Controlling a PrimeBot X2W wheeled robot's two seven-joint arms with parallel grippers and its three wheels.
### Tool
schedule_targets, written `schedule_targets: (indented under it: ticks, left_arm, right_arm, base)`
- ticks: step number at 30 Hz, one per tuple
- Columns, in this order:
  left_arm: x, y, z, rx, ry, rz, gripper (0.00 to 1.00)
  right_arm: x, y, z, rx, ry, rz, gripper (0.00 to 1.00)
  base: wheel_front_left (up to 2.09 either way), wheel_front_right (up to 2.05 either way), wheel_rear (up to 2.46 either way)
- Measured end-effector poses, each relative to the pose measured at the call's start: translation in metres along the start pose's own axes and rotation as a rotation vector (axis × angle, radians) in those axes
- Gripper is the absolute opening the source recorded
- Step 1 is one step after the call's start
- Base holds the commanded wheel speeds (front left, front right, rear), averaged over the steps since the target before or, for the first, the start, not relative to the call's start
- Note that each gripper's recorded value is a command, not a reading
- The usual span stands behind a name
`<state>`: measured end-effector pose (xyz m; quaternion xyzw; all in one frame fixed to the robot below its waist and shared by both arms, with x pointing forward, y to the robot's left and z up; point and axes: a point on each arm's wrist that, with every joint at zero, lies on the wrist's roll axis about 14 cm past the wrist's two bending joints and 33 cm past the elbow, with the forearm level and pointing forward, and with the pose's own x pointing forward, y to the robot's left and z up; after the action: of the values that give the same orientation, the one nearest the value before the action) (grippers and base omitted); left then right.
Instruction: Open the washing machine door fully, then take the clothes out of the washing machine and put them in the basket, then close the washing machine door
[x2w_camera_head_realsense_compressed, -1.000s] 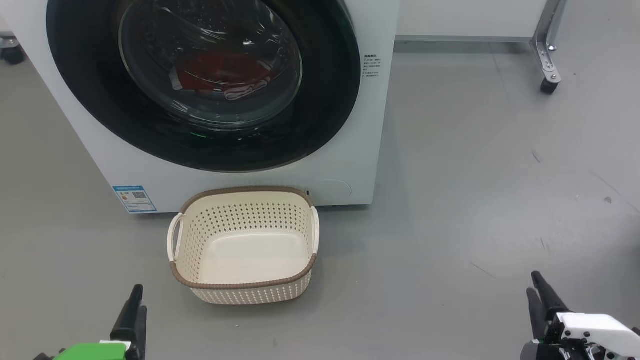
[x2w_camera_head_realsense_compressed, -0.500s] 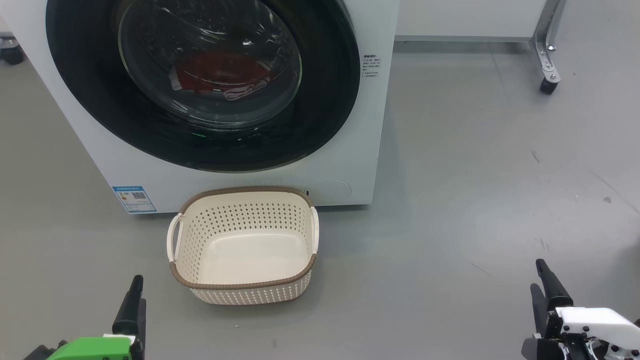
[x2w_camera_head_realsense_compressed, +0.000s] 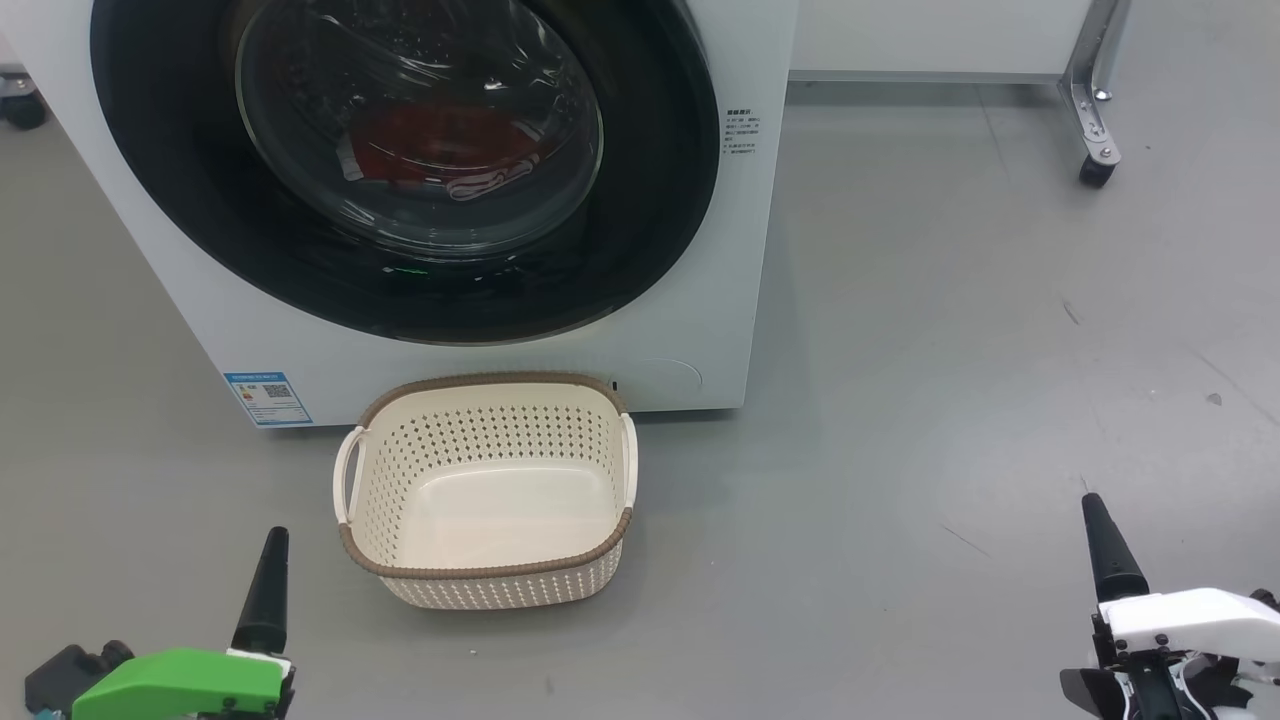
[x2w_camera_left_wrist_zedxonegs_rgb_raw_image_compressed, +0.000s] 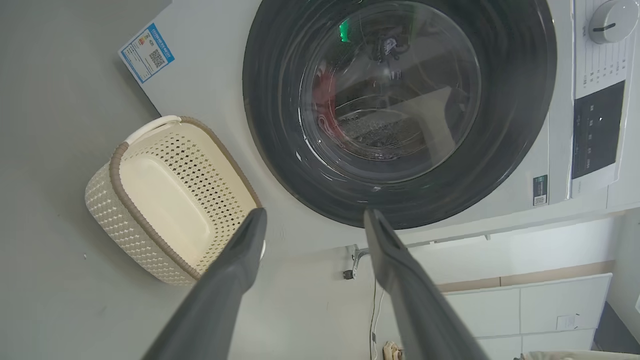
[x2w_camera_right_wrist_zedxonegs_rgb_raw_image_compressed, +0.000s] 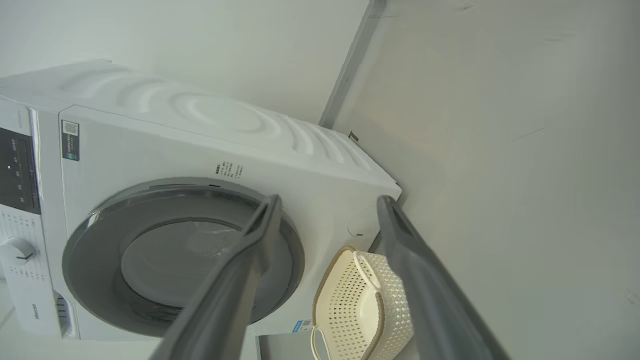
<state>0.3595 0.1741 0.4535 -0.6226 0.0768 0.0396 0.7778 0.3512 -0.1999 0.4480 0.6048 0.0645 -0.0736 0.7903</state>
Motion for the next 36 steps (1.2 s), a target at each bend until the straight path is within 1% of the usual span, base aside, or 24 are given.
schedule_targets:
  ticks: [8,18,24,36]
  left_arm:
    - [0.004,-0.011,-0.003,0.184,0.018,-0.030,1.00]
    - [0.004,-0.017,-0.013,0.413,0.047,-0.046,1.00]
    - [0.004,-0.020,-0.017,0.542,0.050,-0.052,1.00]
    - [0.004,-0.026,-0.025,0.709,0.043,-0.079,1.00]
  right_arm:
    - [0.002,0.009,0.000,-0.220,0.015,0.016,1.00]
    - [0.004,0.019,-0.013,-0.477,0.044,0.039,1.00]
    - [0.003,0.021,-0.017,-0.584,0.040,0.048,1.00]
    - [0.002,0.026,-0.022,-0.772,0.023,0.074,1.00]
  base:
    - [0.00,0.00,0.00]
    - [0.00,0.00,0.00]
    - [0.00,0.00,0.00]
    - [0.00,0.00,0.00]
